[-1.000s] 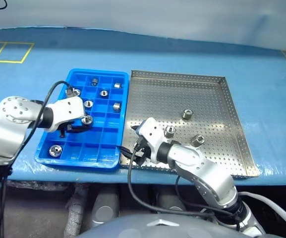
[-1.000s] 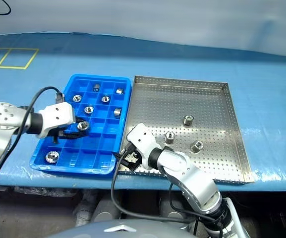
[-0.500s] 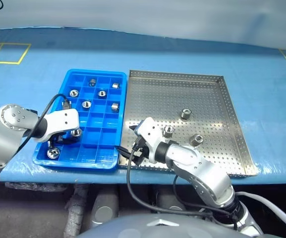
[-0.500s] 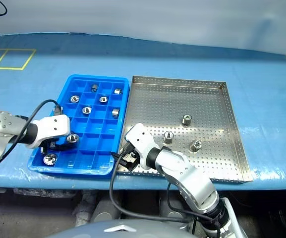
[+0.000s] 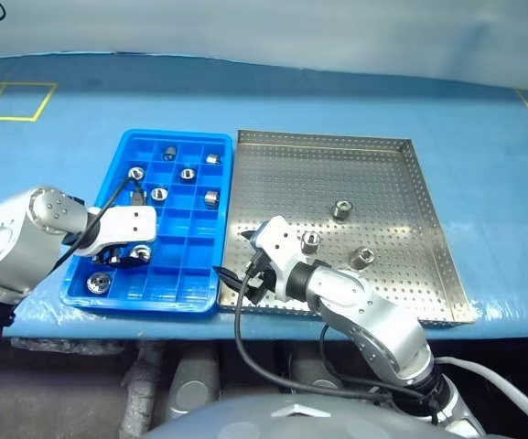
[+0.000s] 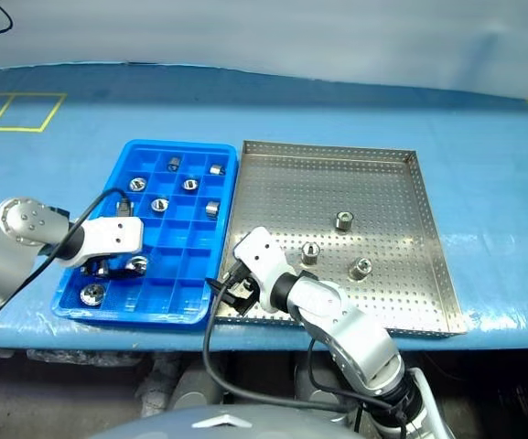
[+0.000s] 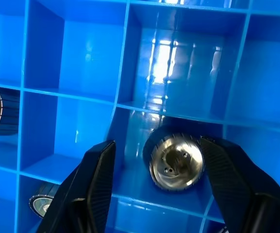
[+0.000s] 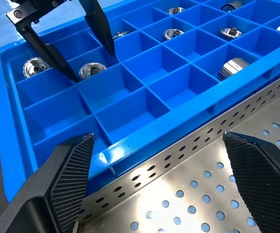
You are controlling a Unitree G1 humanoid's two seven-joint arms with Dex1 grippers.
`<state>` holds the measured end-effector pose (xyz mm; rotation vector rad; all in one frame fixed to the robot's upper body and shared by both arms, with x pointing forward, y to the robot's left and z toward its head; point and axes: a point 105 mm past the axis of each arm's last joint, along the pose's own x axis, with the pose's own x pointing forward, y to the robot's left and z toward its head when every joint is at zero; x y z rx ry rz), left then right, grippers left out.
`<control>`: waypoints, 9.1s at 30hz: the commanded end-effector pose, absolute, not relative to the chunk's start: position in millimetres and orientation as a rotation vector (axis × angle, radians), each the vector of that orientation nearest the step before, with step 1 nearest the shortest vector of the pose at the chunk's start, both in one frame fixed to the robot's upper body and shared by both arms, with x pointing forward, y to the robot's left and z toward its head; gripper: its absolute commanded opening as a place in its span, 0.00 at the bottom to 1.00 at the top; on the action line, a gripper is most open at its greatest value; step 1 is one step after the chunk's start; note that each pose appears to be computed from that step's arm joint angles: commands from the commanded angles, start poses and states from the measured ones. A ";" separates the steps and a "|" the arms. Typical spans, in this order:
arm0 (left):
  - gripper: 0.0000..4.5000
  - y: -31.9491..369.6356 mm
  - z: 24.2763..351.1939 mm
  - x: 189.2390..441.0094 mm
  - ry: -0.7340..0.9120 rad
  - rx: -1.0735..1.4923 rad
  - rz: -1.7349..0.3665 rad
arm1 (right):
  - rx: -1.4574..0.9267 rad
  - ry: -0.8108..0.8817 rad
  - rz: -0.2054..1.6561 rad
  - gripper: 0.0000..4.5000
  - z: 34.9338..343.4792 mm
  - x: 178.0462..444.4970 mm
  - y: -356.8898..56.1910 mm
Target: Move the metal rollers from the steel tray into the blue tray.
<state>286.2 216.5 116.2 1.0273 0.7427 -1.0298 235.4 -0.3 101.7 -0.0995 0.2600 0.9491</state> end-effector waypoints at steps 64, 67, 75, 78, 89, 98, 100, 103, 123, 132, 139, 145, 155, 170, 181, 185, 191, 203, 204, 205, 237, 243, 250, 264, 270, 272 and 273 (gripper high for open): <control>0.81 35.1 126.5 239.7 0.098 0.202 -1.185 | -0.317 0.428 0.548 0.38 153.6 375.7 -85.0; 0.81 44.2 131.1 236.6 0.083 0.191 -1.165 | -0.356 0.346 0.691 0.38 166.6 366.6 -57.6; 0.81 68.2 143.8 228.8 0.053 0.169 -1.095 | -0.471 0.239 0.992 0.38 173.1 350.3 19.5; 0.81 72.0 146.6 221.6 0.051 0.173 -1.099 | -0.498 0.230 1.104 0.38 168.4 343.7 44.7; 0.81 76.4 142.3 198.4 0.096 0.242 -1.128 | -0.658 0.287 1.370 0.38 135.5 326.3 99.8; 0.81 70.2 141.3 194.1 0.093 0.231 -1.125 | -0.672 0.351 1.350 0.38 107.8 333.1 107.1; 0.81 69.9 140.7 194.1 0.096 0.228 -1.123 | -0.660 0.364 1.330 0.38 106.8 337.9 103.2; 0.81 69.9 139.9 194.0 0.099 0.226 -1.126 | -0.628 0.363 1.348 0.38 113.1 339.4 99.3; 0.81 66.5 135.4 195.8 0.122 0.233 -1.162 | -0.527 0.498 1.222 0.38 98.2 352.1 88.5; 0.81 65.3 134.0 195.8 0.130 0.237 -1.177 | -0.496 0.405 1.211 0.68 121.6 357.0 76.6; 0.81 60.5 133.0 198.9 0.128 0.233 -1.218 | -0.467 0.259 0.982 0.68 173.5 365.9 1.6; 0.81 58.2 127.0 200.7 0.164 0.243 -1.252 | -0.526 0.475 0.651 0.68 156.3 354.1 -111.3; 0.81 54.7 117.2 206.1 0.201 0.302 -1.323 | -0.364 0.833 0.407 0.68 116.7 292.9 -205.6; 0.81 48.5 118.9 207.2 0.192 0.298 -1.356 | -0.180 0.891 0.446 0.68 97.4 276.2 -201.8; 0.81 46.5 119.6 207.6 0.187 0.285 -1.348 | -0.225 0.947 0.498 0.68 84.2 260.0 -192.7; 0.81 46.2 119.7 208.0 0.185 0.286 -1.346 | -0.238 0.942 0.469 0.65 82.4 262.1 -193.4; 0.81 46.4 120.2 208.7 0.181 0.286 -1.340 | -0.240 0.940 0.446 0.39 80.8 264.7 -193.8; 0.81 57.9 128.5 211.8 0.147 0.291 -1.285 | -0.370 0.351 0.609 0.39 177.0 314.9 -121.2; 0.81 61.5 130.6 214.1 0.136 0.294 -1.259 | -0.370 0.317 0.629 0.39 184.2 319.5 -109.9; 0.81 65.4 132.0 217.4 0.129 0.300 -1.224 | -0.366 0.300 0.649 0.39 187.7 322.5 -101.1; 0.81 97.6 136.9 170.5 0.277 0.271 -1.133 | -0.384 0.550 1.232 0.39 118.0 277.6 49.2; 0.81 95.2 136.0 170.4 0.278 0.259 -1.134 | -0.376 0.609 1.252 0.39 104.1 269.5 50.8; 0.81 95.3 133.4 172.4 0.286 0.250 -1.120 | -0.370 0.631 1.264 0.39 93.5 265.2 58.1; 0.81 100.4 133.2 176.5 0.281 0.270 -1.107 | -0.364 0.552 1.154 0.99 114.0 289.1 35.4; 0.81 105.0 133.4 194.4 0.242 0.290 -1.032 | -0.384 0.435 0.927 0.99 152.1 317.8 -27.1; 0.81 104.9 132.8 197.9 0.235 0.289 -1.021 | -0.397 0.445 0.851 0.99 155.2 321.7 -49.1; 0.81 104.8 132.4 198.9 0.233 0.290 -1.017 | -0.396 0.457 0.820 0.99 155.4 322.5 -57.8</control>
